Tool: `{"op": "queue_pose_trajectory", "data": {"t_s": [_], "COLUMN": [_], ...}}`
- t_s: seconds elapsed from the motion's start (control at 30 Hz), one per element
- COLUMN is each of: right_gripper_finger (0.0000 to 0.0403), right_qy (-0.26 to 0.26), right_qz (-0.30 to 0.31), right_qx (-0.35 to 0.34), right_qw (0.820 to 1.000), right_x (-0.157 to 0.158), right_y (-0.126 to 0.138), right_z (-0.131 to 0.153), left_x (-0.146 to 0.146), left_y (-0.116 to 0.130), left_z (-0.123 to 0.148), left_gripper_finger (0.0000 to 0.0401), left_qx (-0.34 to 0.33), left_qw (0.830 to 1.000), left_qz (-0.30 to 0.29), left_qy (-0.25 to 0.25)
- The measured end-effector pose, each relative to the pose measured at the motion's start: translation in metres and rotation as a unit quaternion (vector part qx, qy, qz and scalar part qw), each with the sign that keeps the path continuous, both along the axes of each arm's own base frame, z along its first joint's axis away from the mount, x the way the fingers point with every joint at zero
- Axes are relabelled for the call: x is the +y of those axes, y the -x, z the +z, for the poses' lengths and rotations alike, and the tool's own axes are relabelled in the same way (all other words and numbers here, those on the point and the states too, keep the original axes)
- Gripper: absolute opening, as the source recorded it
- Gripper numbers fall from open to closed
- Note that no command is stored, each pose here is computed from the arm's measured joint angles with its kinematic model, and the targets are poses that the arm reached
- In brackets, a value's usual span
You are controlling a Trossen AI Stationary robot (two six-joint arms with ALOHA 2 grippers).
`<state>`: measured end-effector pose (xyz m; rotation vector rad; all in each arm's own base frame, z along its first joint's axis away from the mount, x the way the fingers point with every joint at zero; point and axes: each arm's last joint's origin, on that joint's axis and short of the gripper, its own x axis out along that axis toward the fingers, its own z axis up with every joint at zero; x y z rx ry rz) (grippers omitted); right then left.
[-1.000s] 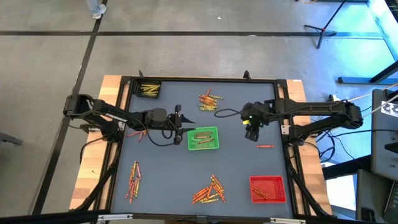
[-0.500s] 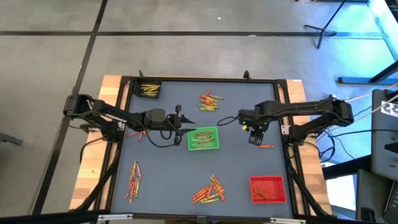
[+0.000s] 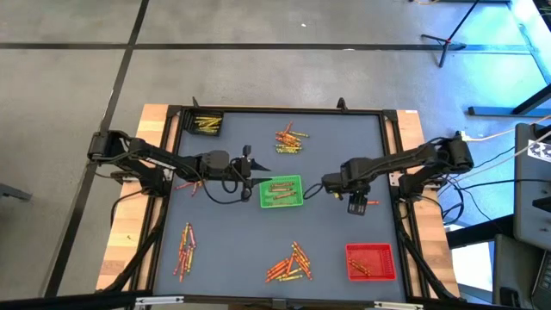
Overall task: Sort crayons
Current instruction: Put the orange crayon into the red bin
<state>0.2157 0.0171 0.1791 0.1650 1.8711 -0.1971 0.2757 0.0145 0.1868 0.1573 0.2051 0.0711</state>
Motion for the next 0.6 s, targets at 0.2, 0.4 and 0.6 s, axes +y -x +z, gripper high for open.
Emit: {"op": "queue_pose_trajectory", "data": {"t_s": [0.2,0.4,0.6], "right_gripper_finger": [0.0198,0.0198,0.0198], "right_qy": [-0.011,-0.011,-0.024], "right_qz": [-0.005,-0.006,-0.01], "right_qx": [0.02,0.023,0.012], "right_qw": [1.0,1.0,1.0], "right_x": [0.0,-0.001,0.0], "right_y": [0.01,0.015,0.02], "right_z": [-0.018,-0.026,-0.039], "left_x": [0.0,0.0,0.0], "left_y": [0.0,0.0,0.0], "left_z": [0.0,0.0,0.0], "left_gripper_finger": [0.0118,0.0118,0.0118], "left_qx": [0.0,0.0,0.0], "left_qw": [1.0,1.0,1.0], "left_qz": [0.0,0.0,0.0], "left_qy": [0.0,0.0,0.0]}}
